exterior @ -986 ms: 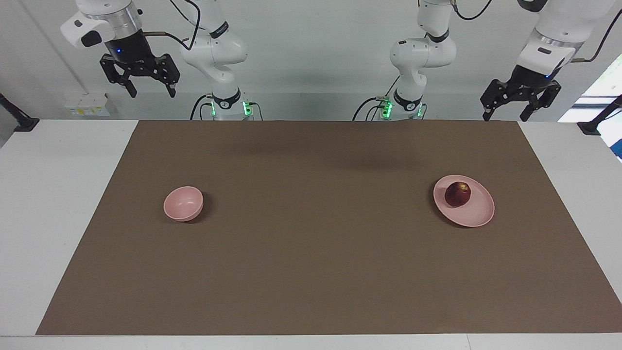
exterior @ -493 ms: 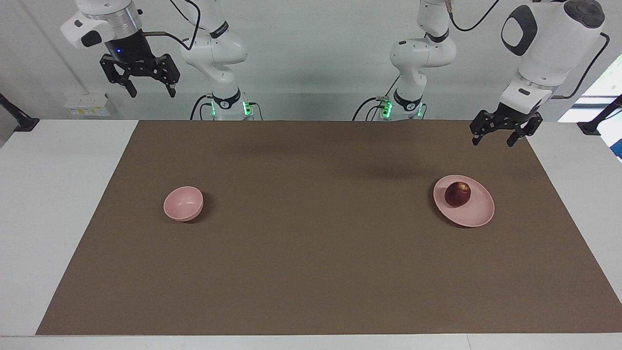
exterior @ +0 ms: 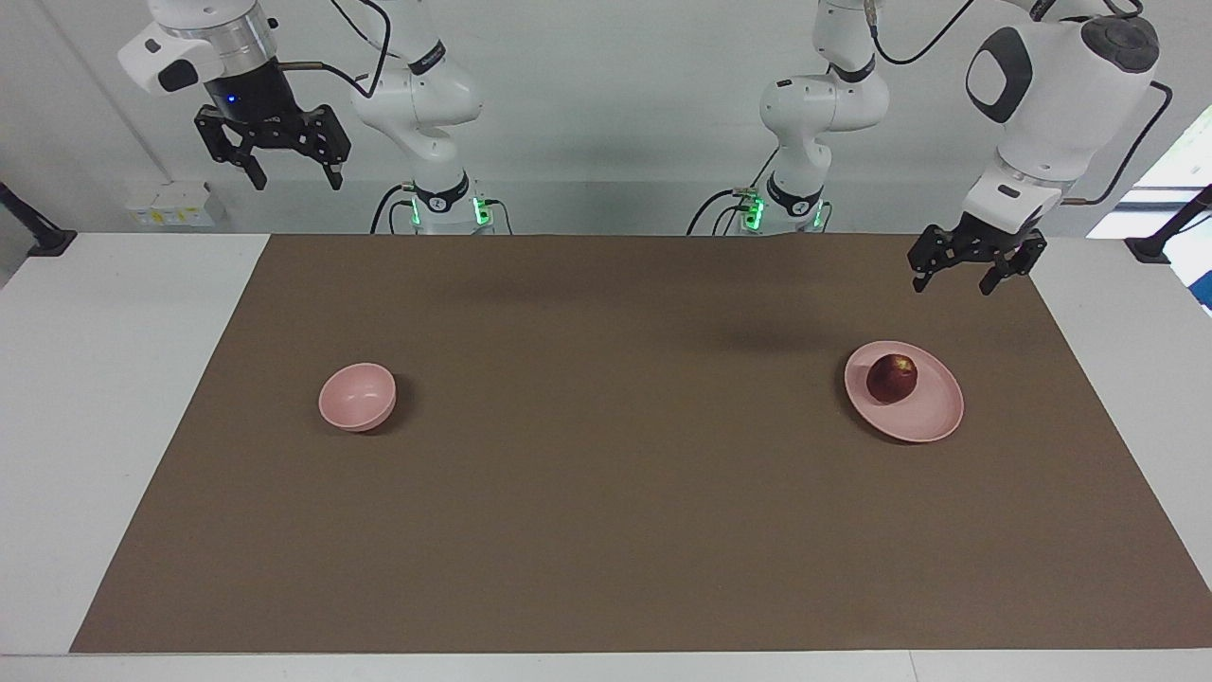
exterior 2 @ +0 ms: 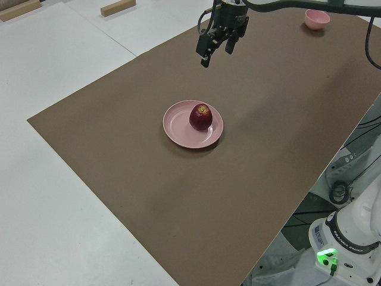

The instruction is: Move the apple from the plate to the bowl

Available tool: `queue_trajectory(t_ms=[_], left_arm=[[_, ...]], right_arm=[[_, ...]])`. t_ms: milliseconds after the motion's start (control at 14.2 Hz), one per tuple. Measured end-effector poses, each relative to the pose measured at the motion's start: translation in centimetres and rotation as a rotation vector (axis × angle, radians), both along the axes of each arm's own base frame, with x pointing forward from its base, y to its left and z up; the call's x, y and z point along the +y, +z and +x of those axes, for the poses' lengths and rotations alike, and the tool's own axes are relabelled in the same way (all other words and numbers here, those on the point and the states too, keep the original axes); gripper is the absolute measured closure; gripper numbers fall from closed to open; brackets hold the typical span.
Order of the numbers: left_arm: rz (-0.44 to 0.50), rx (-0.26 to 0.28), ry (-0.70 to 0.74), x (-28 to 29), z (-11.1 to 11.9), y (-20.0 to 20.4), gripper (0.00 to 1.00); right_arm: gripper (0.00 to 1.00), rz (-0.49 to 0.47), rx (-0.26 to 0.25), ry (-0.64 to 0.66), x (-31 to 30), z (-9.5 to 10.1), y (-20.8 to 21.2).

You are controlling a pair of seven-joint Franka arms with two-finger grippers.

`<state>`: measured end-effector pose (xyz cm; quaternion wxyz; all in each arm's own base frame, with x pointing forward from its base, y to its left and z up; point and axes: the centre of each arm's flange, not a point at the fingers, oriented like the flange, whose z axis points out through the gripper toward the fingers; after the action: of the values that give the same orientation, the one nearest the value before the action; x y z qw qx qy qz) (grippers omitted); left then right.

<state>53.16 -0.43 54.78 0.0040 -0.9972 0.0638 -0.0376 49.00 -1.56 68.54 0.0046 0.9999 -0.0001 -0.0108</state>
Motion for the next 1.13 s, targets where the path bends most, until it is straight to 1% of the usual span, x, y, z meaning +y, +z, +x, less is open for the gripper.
queue_trajectory(t_ms=[141,352,563,775,986,1127], left_arm=[[-0.007,-0.021,0.003,0.0,0.2,-2.6,0.0],[-0.014,-0.051,0.007,0.0,0.2,-7.5,0.0],[-0.016,-0.07,0.01,0.1,1.2,-11.4,0.0],[-0.016,-0.062,0.015,0.4,2.1,-15.8,0.0],[-0.016,-0.046,0.025,0.9,1.3,-19.2,0.0],[-0.016,-0.024,0.03,1.3,0.4,-20.6,0.1]], right_arm=[[0.0,0.0,0.0,0.0,0.0,0.0,0.0],[0.0,0.0,0.0,0.0,0.0,0.0,0.0],[0.0,0.0,0.0,0.0,0.0,0.0,0.0],[0.0,0.0,0.0,-0.002,-0.1,0.0,0.0],[0.0,0.0,0.0,-0.003,-0.2,0.0,0.0],[0.0,0.0,0.0,-0.003,-0.2,0.0,0.0]])
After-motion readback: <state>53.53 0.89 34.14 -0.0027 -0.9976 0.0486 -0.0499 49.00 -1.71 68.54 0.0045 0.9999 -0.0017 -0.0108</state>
